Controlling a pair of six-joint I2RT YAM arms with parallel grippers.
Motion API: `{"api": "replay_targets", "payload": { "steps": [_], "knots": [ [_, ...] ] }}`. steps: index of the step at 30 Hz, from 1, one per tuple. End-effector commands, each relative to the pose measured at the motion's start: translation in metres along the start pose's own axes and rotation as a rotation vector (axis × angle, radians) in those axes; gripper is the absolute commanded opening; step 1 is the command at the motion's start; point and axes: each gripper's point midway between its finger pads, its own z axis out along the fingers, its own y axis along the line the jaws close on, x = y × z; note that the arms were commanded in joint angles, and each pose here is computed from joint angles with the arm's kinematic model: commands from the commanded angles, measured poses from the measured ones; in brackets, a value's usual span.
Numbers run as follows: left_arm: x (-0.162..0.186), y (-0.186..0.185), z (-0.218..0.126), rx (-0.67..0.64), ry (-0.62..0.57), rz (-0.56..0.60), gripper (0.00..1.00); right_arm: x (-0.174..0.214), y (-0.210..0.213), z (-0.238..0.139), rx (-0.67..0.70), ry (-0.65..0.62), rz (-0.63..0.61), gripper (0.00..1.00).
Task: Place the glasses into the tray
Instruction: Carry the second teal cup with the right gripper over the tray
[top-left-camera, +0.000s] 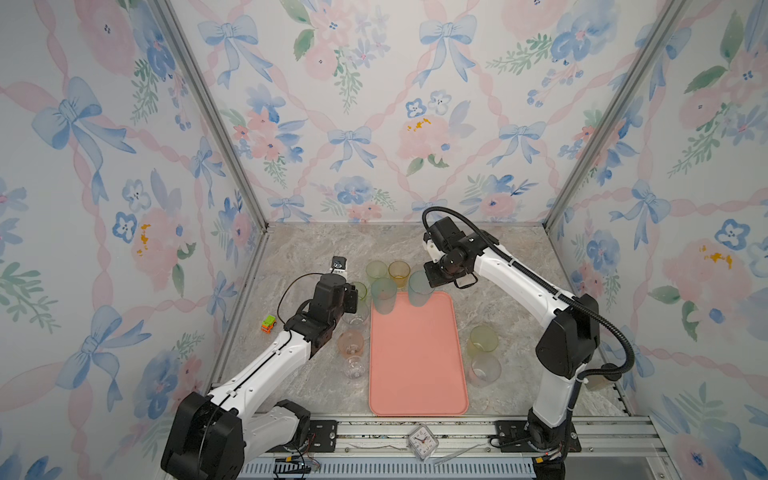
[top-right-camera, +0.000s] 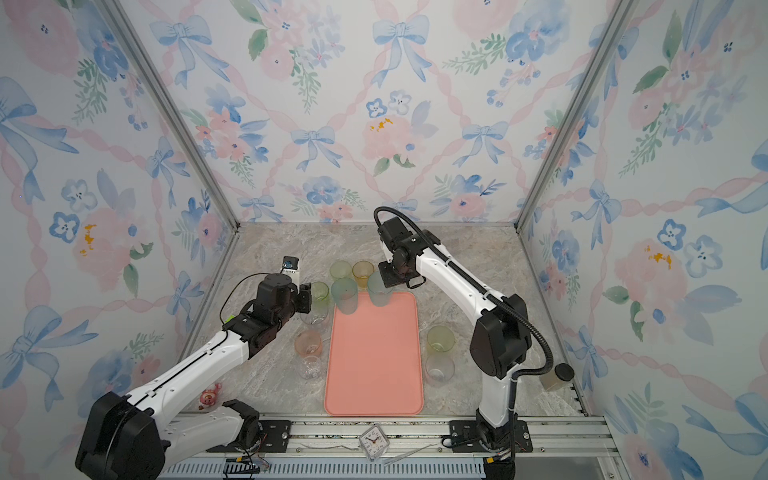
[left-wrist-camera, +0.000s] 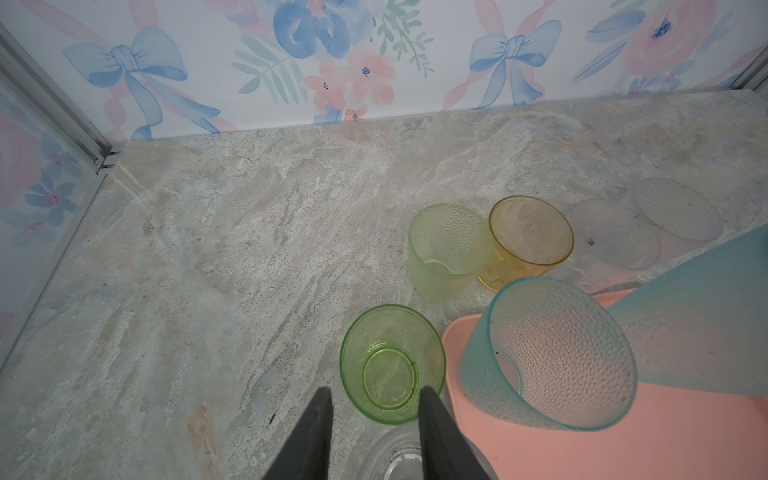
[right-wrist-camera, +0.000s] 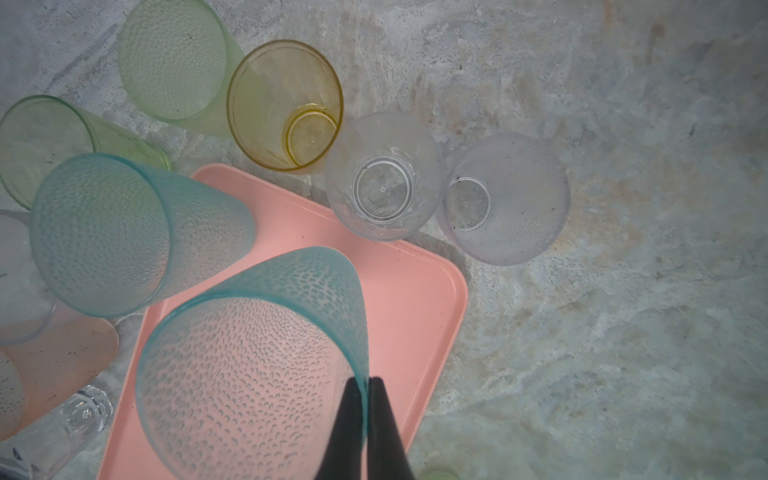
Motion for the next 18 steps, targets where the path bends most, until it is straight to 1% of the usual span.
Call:
{"api": "replay_targets", "payload": {
  "steps": [1, 18],
  "knots": [
    [-0.02, -0.002, -0.005, 0.001, -0.052, 0.006, 0.37, -0.001, 0.006, 0.001, -0.007, 0.023, -0.019, 0.04],
    [-0.02, -0.001, -0.005, -0.003, -0.052, 0.023, 0.37, -0.001, 0.02, 0.029, -0.014, 0.089, -0.047, 0.04]
  ]
}}
